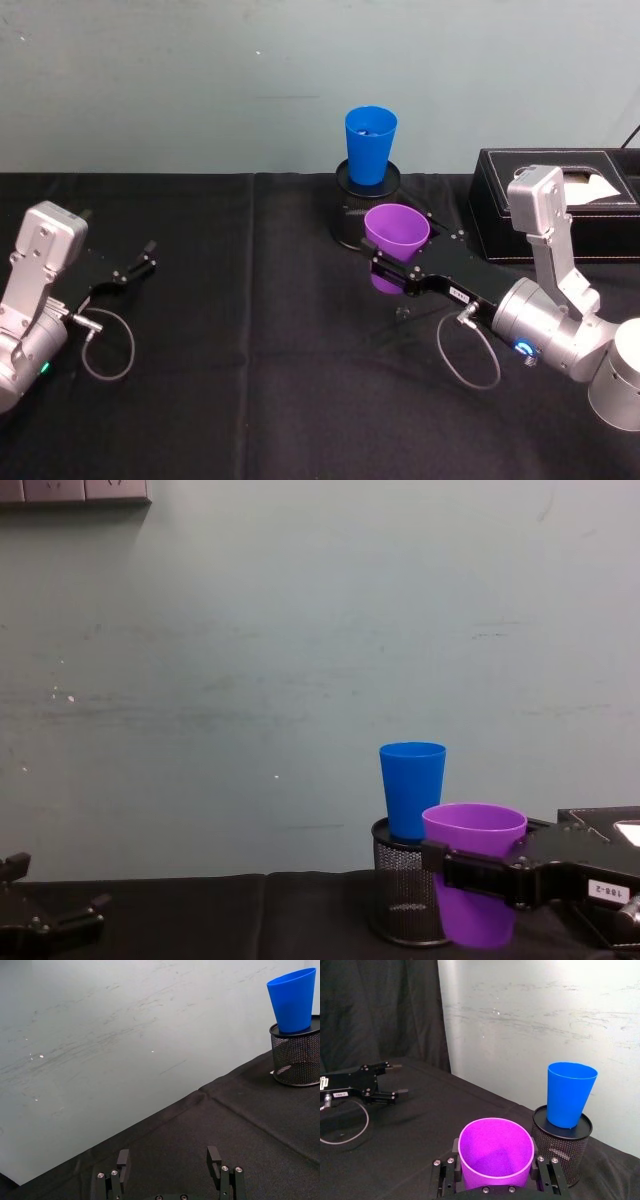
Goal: Pick up one cup with a gripper and tap it against the other cup.
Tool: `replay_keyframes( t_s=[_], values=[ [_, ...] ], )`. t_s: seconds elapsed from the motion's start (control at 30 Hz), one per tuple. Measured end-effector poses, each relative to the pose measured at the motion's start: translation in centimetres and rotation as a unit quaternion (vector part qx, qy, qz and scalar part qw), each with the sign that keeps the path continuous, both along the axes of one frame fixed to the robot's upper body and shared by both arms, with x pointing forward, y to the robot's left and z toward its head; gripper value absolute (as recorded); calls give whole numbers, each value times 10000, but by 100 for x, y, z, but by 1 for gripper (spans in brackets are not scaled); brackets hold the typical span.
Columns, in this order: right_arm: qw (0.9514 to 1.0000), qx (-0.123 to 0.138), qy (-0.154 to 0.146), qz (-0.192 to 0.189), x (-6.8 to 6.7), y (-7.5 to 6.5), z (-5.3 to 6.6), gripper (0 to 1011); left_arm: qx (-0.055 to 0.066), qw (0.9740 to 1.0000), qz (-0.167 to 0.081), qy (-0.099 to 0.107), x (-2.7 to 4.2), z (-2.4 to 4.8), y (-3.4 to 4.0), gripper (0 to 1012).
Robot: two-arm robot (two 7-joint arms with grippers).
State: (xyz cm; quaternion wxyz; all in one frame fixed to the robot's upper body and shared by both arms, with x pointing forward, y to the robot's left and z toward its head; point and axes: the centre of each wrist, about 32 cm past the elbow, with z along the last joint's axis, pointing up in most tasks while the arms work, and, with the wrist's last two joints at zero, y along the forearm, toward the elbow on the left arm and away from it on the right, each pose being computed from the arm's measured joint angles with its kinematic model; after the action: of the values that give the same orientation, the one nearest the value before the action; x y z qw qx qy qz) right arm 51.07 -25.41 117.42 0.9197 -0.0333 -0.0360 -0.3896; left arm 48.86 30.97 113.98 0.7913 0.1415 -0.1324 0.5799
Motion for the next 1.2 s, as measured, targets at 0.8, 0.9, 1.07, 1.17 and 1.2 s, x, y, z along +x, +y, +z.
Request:
replay_keyframes(
  t_s=[0.8, 0.9, 1.07, 1.17, 1.2],
  values=[
    [10000, 0, 0, 0, 0, 0, 0, 734, 0, 10000, 0, 0, 0, 0, 0, 1000],
    [10000, 0, 0, 0, 0, 0, 0, 734, 0, 10000, 0, 0, 0, 0, 0, 1000],
    [10000, 0, 0, 0, 0, 0, 0, 734, 0, 10000, 0, 0, 0, 0, 0, 1000],
    [10000, 0, 1, 0, 0, 0, 0, 734, 0, 10000, 0, 0, 0, 0, 0, 1000],
    [10000, 0, 1, 0, 0, 0, 0, 733, 0, 10000, 0, 0, 0, 0, 0, 1000]
  ],
)
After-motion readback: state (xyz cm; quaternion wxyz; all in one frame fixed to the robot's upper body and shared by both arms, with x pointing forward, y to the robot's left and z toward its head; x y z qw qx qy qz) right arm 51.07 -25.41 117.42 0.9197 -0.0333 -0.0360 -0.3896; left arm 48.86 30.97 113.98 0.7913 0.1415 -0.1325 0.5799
